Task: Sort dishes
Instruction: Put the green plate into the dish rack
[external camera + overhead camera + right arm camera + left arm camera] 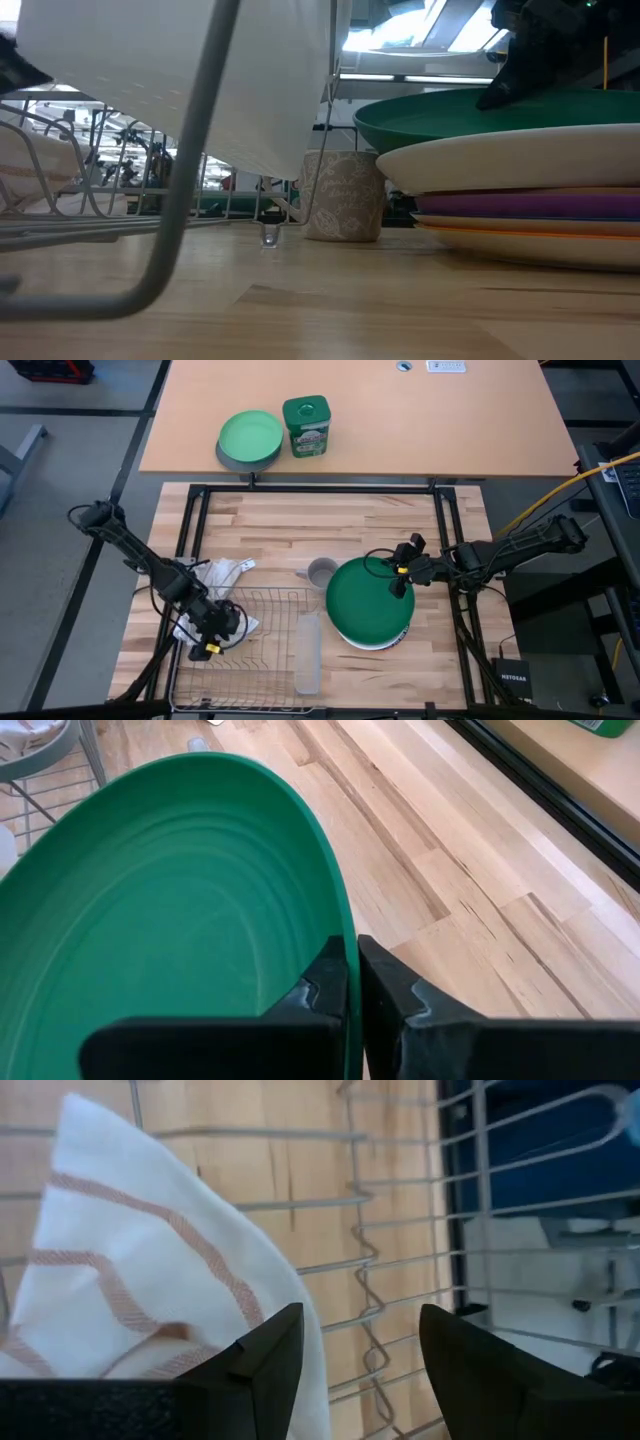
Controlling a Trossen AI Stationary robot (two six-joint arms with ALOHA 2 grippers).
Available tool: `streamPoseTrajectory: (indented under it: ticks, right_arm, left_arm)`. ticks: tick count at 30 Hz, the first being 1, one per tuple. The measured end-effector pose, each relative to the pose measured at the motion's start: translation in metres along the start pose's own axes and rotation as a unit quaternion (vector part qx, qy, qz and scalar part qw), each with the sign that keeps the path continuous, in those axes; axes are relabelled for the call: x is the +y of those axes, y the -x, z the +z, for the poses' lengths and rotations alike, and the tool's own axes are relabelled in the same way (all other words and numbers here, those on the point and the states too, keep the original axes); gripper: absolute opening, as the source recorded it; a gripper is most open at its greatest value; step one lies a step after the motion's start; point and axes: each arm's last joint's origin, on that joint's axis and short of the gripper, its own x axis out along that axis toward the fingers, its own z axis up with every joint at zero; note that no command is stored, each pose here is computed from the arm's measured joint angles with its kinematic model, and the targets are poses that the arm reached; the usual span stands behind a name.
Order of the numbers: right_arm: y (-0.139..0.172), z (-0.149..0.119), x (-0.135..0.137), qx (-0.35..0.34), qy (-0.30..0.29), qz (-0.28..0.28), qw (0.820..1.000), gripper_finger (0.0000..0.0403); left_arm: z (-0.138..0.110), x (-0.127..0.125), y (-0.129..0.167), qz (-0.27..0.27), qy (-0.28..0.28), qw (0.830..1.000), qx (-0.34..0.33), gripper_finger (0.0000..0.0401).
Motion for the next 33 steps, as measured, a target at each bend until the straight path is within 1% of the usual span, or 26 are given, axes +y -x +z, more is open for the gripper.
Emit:
streamPoseTrajectory:
  ticks: [6,11,13,17,20,25,27,30,33]
  right_arm:
    - [0.000,0.000,0.000,0.000,0.000,0.000,1.000,0.0013]
    - [0.000,0.000,0.000,0.000,0.000,0.000,1.000,0.0012]
    - [0.000,0.000,0.000,0.000,0.000,0.000,1.000,0.0011]
    - [0.000,0.000,0.000,0.000,0.000,0.000,1.000,0.0013]
    - [0.000,0.000,0.000,0.000,0.000,0.000,1.000,0.0013]
    - [0.000,0.000,0.000,0.000,0.000,0.000,1.000,0.0011]
    - [0.000,0.000,0.000,0.000,0.000,0.000,1.000,0.0013]
    - [0.000,0.000,0.000,0.000,0.000,0.000,1.000,0.0012]
    - [0.000,0.000,0.000,0.000,0.001,0.000,1.000,0.0011]
  left_arm:
    - [0.002,0.003,-0.018,0.024,0.011,0.999,0.030,0.0190]
    - [0.005,0.007,-0.022,0.037,0.037,0.998,0.032,0.0189]
    - [0.005,0.008,-0.022,0.041,0.040,0.998,0.031,0.0181]
    - [0.005,0.009,-0.022,0.046,0.033,0.998,0.030,0.0142]
    - [0.005,0.009,-0.022,0.046,0.033,0.998,0.030,0.0098]
    - [0.005,0.009,-0.022,0.046,0.054,0.997,0.028,0.0018]
    - [0.005,0.009,-0.022,0.047,0.069,0.996,0.028,0.0007]
    - [0.005,0.008,-0.022,0.048,0.083,0.995,0.028,0.0011]
    - [0.009,0.003,-0.013,0.045,0.085,0.995,0.025,0.0004]
